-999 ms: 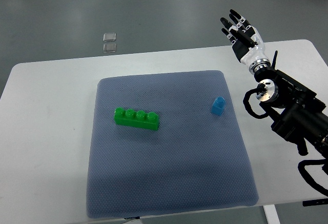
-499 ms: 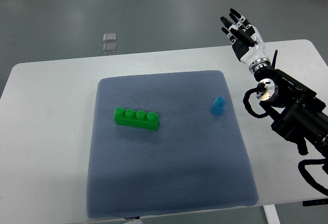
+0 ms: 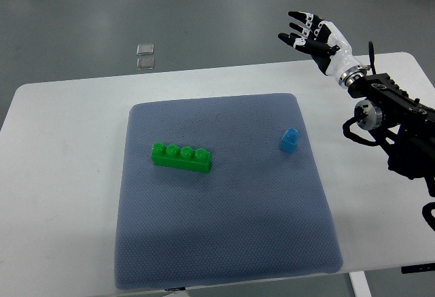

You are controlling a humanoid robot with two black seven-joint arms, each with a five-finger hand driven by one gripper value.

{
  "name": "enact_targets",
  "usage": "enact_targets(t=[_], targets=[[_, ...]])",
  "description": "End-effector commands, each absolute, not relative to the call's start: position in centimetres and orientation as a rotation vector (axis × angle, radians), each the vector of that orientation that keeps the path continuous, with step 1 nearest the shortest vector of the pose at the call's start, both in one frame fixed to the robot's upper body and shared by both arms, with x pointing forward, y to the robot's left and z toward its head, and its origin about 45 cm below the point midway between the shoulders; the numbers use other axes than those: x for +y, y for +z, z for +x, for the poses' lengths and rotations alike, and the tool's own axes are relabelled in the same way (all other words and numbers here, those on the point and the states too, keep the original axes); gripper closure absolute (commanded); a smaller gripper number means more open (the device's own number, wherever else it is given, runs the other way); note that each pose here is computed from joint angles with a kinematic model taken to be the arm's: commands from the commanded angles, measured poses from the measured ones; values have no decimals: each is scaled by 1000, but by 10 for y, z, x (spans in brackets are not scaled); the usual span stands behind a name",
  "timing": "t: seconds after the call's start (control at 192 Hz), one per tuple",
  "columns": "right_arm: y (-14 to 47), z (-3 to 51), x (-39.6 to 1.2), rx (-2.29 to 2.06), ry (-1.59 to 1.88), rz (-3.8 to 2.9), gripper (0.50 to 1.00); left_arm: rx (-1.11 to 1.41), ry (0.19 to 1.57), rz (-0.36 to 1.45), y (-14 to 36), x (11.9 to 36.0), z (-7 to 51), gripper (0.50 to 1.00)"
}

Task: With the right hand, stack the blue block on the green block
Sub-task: 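Reach the right hand forward over the small blue block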

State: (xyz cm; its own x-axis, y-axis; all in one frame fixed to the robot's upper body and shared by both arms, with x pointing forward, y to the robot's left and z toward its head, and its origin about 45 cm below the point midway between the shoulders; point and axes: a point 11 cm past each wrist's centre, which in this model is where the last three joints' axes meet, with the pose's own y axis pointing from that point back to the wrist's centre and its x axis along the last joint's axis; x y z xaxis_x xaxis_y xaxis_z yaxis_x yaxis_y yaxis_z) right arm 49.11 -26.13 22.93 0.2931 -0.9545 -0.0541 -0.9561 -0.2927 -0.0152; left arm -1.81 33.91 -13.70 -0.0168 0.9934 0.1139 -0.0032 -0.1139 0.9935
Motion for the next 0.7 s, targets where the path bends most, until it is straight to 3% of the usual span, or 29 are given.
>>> enact_targets(t=[0.0,0.39,0.697], targets=[[237,488,-265,1806,-164,-2662,581,1162,1307,1282,-137,339,-18,500],[281,468,-232,1192,-1172,-3223,581,1162,1307,1282,-137,339,-18,500],[282,462,-226,847,-1640,-3355,581,1162,1307,1282,-137,339,-18,500]])
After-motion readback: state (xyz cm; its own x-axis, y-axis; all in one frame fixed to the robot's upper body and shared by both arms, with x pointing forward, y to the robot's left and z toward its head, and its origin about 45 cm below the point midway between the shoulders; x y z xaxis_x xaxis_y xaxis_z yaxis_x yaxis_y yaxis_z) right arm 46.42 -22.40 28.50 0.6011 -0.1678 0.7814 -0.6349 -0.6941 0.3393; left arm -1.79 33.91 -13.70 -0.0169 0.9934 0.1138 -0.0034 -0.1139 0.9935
